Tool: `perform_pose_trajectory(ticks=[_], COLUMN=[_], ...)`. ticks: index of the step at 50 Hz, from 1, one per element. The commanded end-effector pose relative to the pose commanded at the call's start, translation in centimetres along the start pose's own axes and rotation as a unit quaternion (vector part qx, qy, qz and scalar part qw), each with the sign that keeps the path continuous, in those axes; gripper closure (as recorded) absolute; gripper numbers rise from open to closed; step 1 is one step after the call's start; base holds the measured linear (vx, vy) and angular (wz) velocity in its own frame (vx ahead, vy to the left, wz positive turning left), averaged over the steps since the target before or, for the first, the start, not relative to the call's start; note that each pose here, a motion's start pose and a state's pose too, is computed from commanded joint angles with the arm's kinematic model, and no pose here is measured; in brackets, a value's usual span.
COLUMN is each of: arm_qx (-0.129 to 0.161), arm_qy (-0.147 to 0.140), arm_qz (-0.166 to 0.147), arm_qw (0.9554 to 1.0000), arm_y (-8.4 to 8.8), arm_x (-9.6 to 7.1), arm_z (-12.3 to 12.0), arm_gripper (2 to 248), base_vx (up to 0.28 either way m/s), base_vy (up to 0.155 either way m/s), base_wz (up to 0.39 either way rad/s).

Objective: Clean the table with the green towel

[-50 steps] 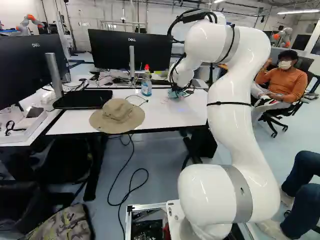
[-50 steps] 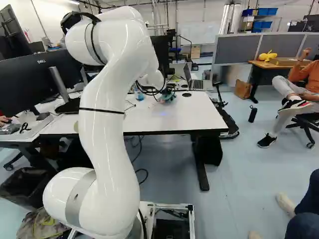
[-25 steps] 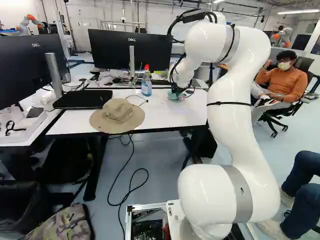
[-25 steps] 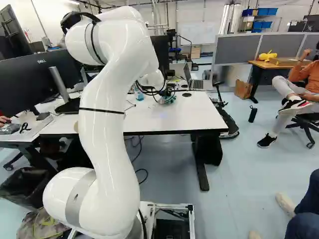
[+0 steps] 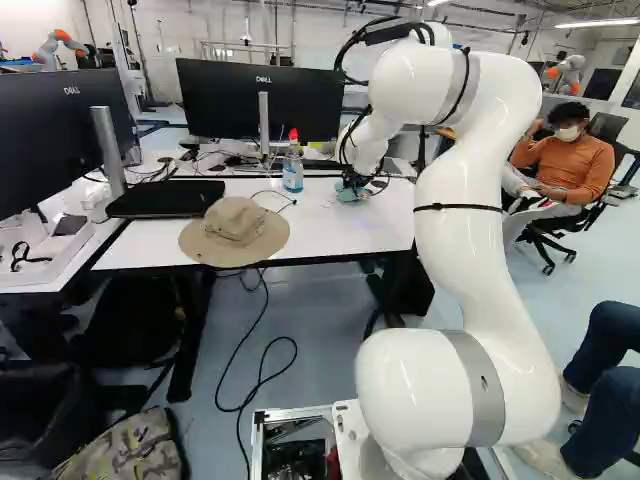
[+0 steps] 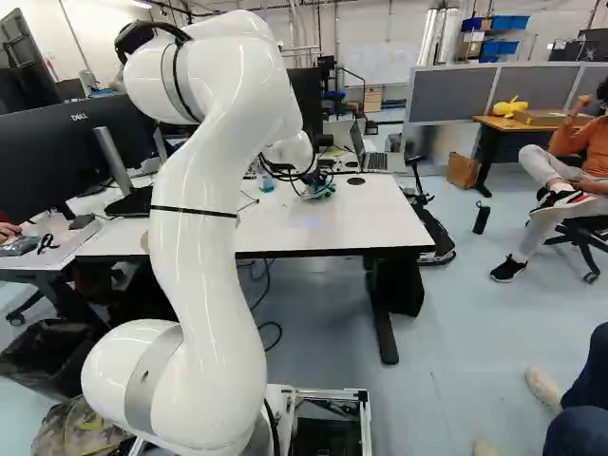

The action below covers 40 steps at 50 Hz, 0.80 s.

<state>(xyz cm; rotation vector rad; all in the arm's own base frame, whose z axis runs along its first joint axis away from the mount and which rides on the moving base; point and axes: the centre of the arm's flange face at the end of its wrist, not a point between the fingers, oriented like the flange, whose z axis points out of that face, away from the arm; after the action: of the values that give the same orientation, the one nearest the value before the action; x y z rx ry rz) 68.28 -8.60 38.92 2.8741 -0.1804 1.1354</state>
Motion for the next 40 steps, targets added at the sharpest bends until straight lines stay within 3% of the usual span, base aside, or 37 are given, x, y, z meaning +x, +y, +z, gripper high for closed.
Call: perform_pose_trajectory(ticks=[40], arm_qx=[0.0], arm_qy=[0.005], arm_qz=[0.0], arm_qw=[1.0], arm_y=[0.0], arm_x=[0.1], arm_z=[0.0], arm_gripper=[198], base_vx=[0.0], base_vy=[0.0], base_wz=[0.0])
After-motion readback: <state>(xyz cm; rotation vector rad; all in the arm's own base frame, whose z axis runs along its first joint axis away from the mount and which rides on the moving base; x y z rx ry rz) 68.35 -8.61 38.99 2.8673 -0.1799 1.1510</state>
